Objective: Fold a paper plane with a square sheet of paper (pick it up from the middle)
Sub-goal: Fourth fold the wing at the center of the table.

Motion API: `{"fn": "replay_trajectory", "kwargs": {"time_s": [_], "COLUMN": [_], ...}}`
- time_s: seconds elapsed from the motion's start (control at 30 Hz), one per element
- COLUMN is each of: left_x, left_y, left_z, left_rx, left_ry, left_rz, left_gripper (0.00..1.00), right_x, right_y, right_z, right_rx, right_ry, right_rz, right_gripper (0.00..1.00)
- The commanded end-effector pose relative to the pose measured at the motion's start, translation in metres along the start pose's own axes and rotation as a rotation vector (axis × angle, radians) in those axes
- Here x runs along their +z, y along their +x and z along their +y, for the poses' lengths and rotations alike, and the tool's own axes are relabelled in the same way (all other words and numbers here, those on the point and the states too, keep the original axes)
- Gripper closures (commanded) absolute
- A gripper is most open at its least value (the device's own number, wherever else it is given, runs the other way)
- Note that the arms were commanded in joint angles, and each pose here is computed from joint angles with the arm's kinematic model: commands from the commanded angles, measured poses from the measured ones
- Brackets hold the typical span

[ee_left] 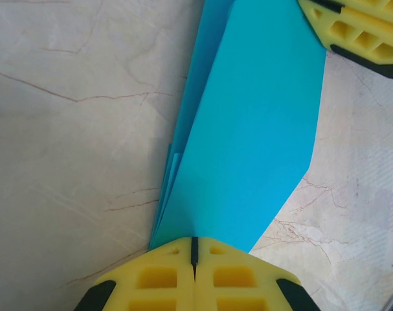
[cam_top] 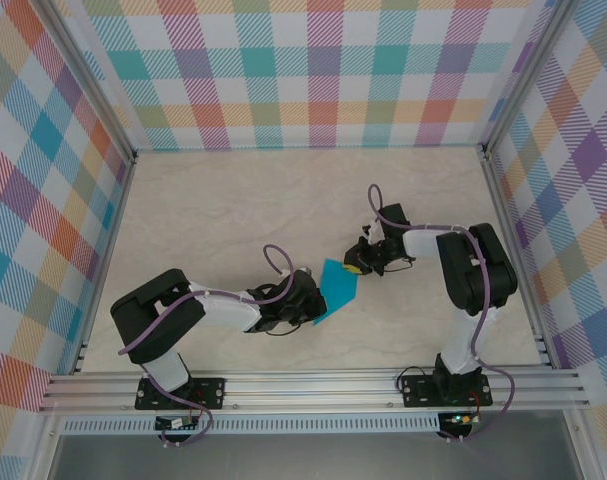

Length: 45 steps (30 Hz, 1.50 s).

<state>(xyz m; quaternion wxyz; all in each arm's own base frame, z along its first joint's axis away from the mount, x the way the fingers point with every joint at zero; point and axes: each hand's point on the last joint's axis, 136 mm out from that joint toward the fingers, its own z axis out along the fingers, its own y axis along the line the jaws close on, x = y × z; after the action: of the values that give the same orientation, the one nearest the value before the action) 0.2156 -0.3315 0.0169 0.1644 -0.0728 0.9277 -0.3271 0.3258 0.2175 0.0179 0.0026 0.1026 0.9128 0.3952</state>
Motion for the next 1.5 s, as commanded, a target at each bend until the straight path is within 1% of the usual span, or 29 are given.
{"fn": "replay_trajectory", "kwargs": {"time_s": [0.0, 0.1, 0.23, 0.4, 0.47, 0.6, 0.67, 0.8, 0.9, 1.0, 1.13, 1.23, 1.37, 1.47], "left_x": [-0.004, -0.005, -0.006, -0.005, -0.005, -0.005, -0.005, -0.005, -0.006, -0.006, -0.006, -0.006, -0.004, -0.004], "left_y": [0.039, 0.039, 0.039, 0.038, 0.038, 0.037, 0.037, 0.036, 0.036, 0.035, 0.036, 0.036, 0.037, 0.037], "left_z": [0.088, 0.09, 0.089, 0.085, 0.084, 0.081, 0.079, 0.078, 0.077, 0.076, 0.076, 0.078, 0.077, 0.078], "left_rx": [-0.003, -0.002, -0.005, -0.003, 0.0, 0.001, 0.002, 0.001, 0.003, 0.005, 0.006, 0.006, 0.006, 0.006], "left_ry": [-0.294, -0.307, -0.3, -0.289, -0.288, -0.281, -0.279, -0.275, -0.273, -0.27, -0.271, -0.275, -0.276, -0.276], "left_rz": [0.119, 0.118, 0.116, 0.115, 0.116, 0.114, 0.111, 0.111, 0.11, 0.107, 0.11, 0.109, 0.112, 0.113], "left_gripper": [0.97, 0.97, 0.97, 0.97, 0.97, 0.97, 0.97, 0.97, 0.97, 0.97, 0.97, 0.97, 0.97, 0.97], "right_x": [-0.006, -0.012, -0.026, -0.046, -0.054, -0.063, -0.057, -0.031, -0.015, -0.003, 0.006, 0.012, 0.023, 0.024], "right_y": [-0.032, -0.037, -0.043, -0.049, -0.045, -0.021, -0.003, 0.033, 0.052, 0.062, 0.069, 0.066, 0.058, 0.05], "right_z": [-0.018, -0.016, -0.002, 0.004, 0.015, 0.043, 0.053, 0.058, 0.055, 0.049, 0.047, 0.041, 0.023, 0.015], "right_rx": [-0.041, -0.07, -0.129, -0.213, -0.251, -0.306, -0.324, -0.331, -0.345, -0.346, -0.366, -0.364, -0.362, -0.357], "right_ry": [0.06, 0.073, 0.079, 0.146, 0.122, -0.009, -0.06, -0.089, -0.067, -0.06, -0.057, -0.04, 0.022, 0.058], "right_rz": [-0.103, -0.125, -0.166, -0.228, -0.233, -0.221, -0.193, -0.106, -0.073, -0.046, -0.023, -0.024, -0.019, -0.032], "right_gripper": [0.87, 0.88, 0.89, 0.92, 0.92, 0.92, 0.92, 0.94, 0.95, 0.96, 0.95, 0.95, 0.95, 0.95]}}
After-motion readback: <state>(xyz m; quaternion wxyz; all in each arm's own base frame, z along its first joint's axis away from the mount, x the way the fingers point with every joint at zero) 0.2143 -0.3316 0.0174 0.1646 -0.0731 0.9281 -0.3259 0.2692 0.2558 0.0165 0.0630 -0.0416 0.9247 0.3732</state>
